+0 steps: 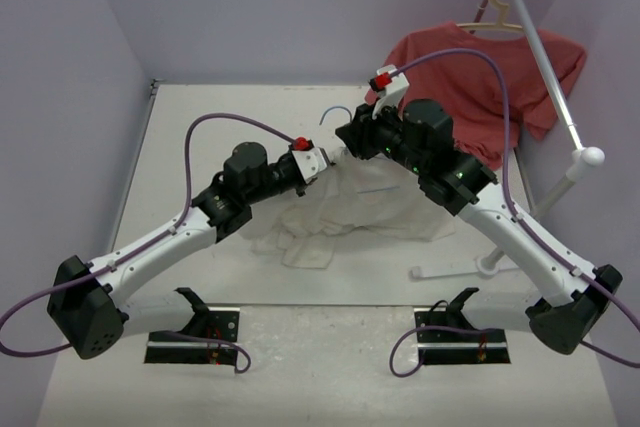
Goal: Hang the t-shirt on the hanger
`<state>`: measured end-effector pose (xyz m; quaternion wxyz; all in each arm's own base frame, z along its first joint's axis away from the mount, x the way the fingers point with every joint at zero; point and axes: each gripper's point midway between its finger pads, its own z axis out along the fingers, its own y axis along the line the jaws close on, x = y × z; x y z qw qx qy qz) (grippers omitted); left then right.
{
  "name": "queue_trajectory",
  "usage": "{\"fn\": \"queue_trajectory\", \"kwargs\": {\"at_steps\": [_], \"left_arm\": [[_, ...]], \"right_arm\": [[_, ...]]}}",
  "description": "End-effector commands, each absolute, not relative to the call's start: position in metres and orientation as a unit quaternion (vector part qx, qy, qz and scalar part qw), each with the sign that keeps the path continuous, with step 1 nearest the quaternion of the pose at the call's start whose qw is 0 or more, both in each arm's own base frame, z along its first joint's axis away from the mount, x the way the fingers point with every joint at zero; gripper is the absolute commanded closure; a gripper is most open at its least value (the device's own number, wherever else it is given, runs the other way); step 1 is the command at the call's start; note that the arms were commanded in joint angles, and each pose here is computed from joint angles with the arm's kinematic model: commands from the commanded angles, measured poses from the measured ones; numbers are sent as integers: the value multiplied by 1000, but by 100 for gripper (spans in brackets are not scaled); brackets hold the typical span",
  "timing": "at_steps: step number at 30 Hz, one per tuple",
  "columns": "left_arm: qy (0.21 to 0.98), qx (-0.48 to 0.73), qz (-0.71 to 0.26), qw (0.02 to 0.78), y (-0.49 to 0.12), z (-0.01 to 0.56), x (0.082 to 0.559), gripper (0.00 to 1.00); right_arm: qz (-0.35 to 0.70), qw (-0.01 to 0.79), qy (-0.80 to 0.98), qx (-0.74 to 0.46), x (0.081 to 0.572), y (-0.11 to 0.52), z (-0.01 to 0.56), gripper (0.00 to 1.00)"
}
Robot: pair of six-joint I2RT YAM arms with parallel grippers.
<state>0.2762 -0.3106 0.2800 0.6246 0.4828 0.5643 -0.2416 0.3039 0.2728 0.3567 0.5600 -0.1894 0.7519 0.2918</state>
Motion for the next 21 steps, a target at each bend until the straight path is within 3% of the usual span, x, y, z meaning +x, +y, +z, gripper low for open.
{"fn": "queue_trajectory", "kwargs": {"at_steps": [1, 3, 6, 7, 8, 10, 11, 13, 21], "left_arm": [[528, 458, -256, 668, -313, 329, 278, 100], [541, 454, -252, 661, -312, 324, 282, 100], [576, 426, -241, 654, -307, 318, 292, 92], [590, 414, -237, 652, -304, 316, 296, 82], [615, 384, -231, 650, -297, 312, 300, 57], [623, 366, -228, 653, -290, 308, 300, 40], [626, 352, -230, 657, -286, 310, 299, 17], [636, 315, -214, 671, -268, 313, 298, 1], [636, 201, -172, 725, -197, 332, 277, 0]], "right_arm": [[288, 603, 726, -160, 317, 270, 385, 100], [289, 613, 719, -158, 316, 270, 389, 100], [281, 630, 710, -143, 316, 261, 394, 100], [276, 635, 708, -139, 317, 257, 394, 100], [269, 642, 704, -139, 315, 253, 395, 100], [262, 647, 703, -136, 314, 248, 397, 100], [259, 651, 701, -133, 313, 245, 399, 100], [244, 658, 701, -129, 314, 237, 398, 100], [249, 679, 681, -116, 300, 209, 420, 100]]}}
